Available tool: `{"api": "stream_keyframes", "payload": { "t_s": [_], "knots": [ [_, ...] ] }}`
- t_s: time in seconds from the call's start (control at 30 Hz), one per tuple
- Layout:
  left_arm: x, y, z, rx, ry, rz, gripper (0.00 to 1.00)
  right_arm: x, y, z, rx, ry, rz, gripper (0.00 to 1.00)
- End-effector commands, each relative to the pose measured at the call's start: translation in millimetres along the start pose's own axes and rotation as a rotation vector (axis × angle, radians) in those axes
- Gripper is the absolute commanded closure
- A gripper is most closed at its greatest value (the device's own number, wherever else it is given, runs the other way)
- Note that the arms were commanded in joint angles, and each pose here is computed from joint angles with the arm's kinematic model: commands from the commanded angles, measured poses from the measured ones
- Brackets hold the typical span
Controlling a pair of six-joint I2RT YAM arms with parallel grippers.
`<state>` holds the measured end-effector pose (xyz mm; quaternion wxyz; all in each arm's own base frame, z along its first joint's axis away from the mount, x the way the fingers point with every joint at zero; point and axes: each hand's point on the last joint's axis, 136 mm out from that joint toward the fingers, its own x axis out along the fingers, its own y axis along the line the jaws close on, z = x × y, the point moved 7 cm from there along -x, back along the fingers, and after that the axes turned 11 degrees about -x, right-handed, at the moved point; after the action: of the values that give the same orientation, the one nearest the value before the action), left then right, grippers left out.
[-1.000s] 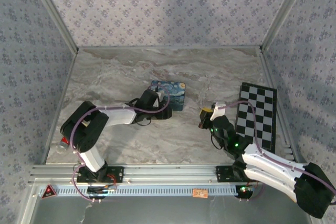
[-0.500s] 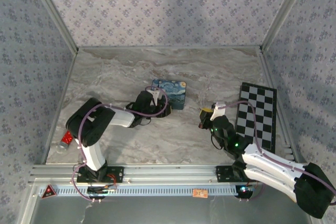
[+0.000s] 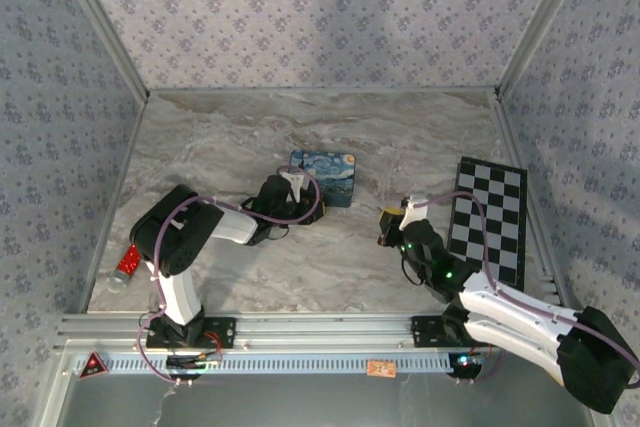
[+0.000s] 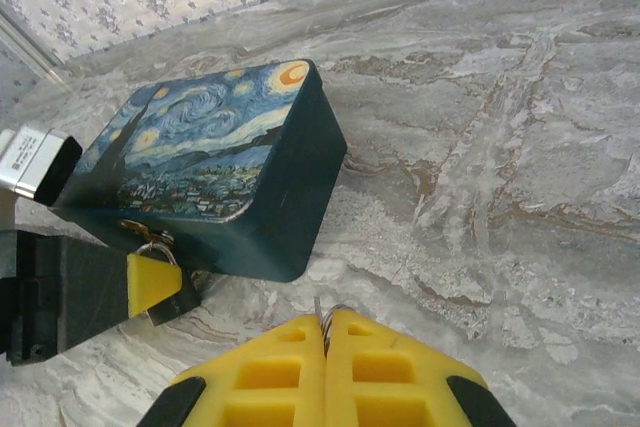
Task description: Unlock a padlock with a key
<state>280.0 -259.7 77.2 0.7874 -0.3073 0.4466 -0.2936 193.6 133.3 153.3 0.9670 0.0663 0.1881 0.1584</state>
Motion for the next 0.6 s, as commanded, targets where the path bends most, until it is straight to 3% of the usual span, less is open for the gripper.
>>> {"api": "stream_keyframes", "payload": {
  "t_s": [0.0, 0.33, 0.57],
  "knots": [
    [-4, -13, 3, -0.021, -0.01, -0.045, 0.8, 2, 6, 14, 0.04, -0.021, 0.017, 1.0],
    [-27, -45, 17, -0.184, -0.031, -0.113, 0.93, 14, 23, 10, 0.163, 0.014, 0.076, 1.0],
    [-28, -62, 23, -0.306, 0.011, -0.227, 0.97, 26, 35, 3, 0.416, 0.065, 0.14, 1.0]
  ]
}}
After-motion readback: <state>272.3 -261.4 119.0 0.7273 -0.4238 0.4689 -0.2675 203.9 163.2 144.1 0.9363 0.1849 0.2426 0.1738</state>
